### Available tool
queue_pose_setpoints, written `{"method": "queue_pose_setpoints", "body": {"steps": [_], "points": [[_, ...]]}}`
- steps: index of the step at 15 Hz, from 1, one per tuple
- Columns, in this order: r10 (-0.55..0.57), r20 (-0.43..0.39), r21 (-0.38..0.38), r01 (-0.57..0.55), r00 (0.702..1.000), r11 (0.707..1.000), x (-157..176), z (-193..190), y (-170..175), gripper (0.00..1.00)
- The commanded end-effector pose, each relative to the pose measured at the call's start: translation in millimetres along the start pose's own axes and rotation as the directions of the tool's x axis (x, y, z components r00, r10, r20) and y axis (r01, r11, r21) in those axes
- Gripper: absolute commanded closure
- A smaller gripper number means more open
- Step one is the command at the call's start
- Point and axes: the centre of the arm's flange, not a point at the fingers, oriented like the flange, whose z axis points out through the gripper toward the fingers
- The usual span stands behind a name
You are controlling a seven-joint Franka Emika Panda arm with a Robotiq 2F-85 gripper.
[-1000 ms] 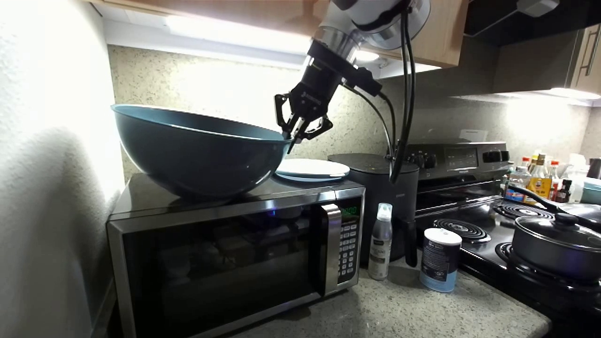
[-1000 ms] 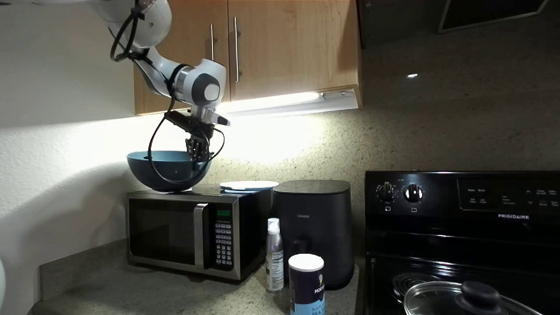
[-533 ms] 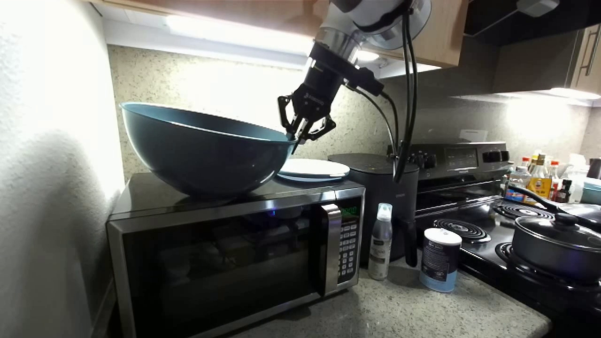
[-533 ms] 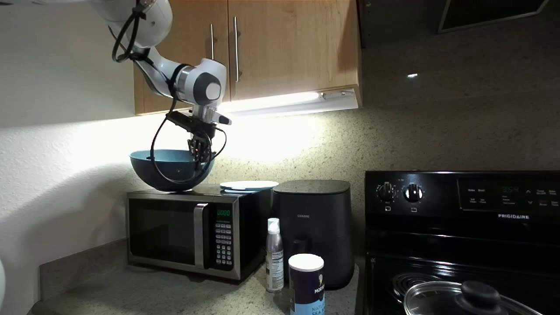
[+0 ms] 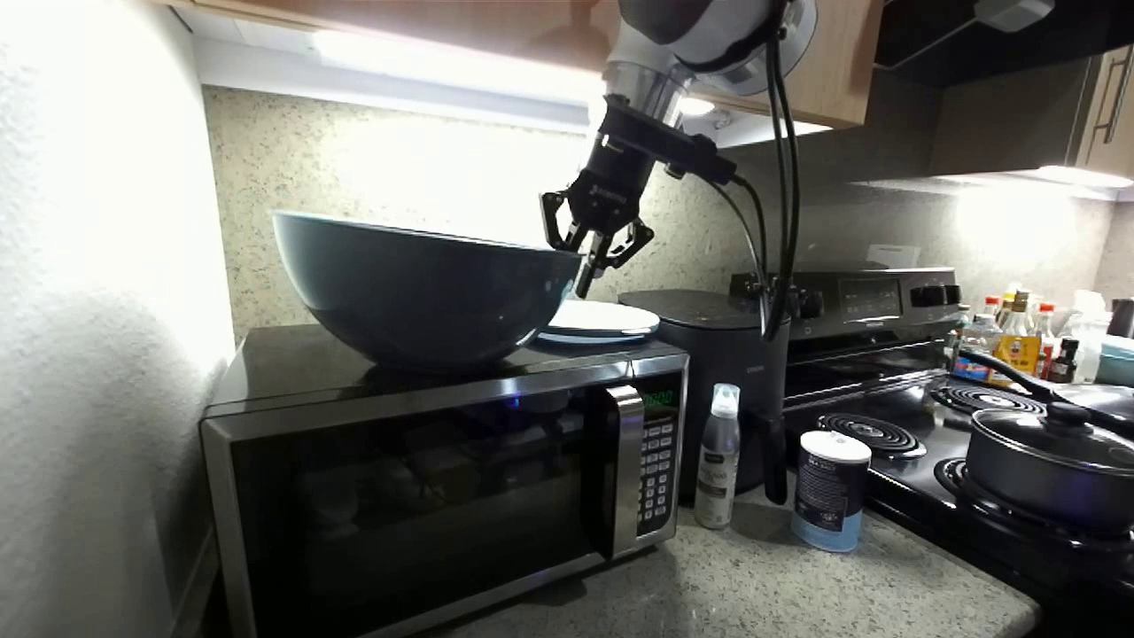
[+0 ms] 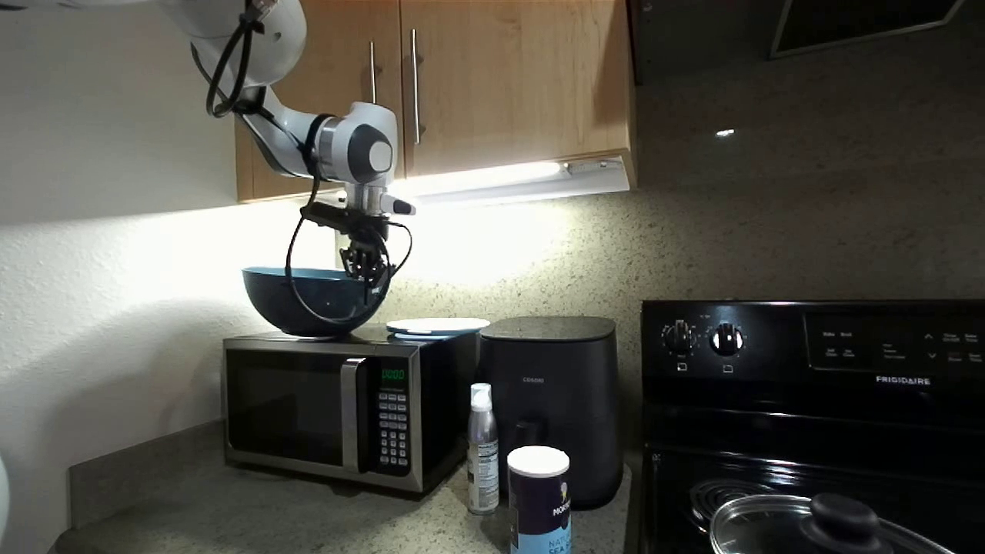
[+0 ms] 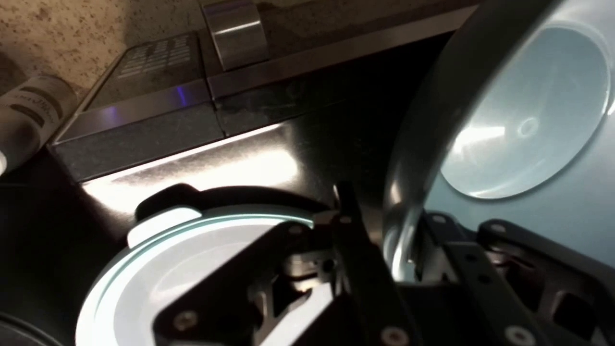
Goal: Put the blue bowl on top of the microwave
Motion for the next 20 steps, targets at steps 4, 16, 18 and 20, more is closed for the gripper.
{"method": "queue_pose_setpoints", "body": {"steps": [4, 16, 18, 20], "points": [[-0.028, -0.042, -0.092, 0.024, 0.999, 0.995, 8, 5, -7, 0.25], [-0.09, -0.07, -0.072, 0.085, 0.993, 0.994, 0, -3, 5, 0.0], [-0.117, -0.079, -0.046, 0.114, 0.99, 0.992, -1, -3, 0, 0.0], [-0.174, -0.1, 0.008, 0.176, 0.98, 0.984, -4, -1, -12, 0.0]]}}
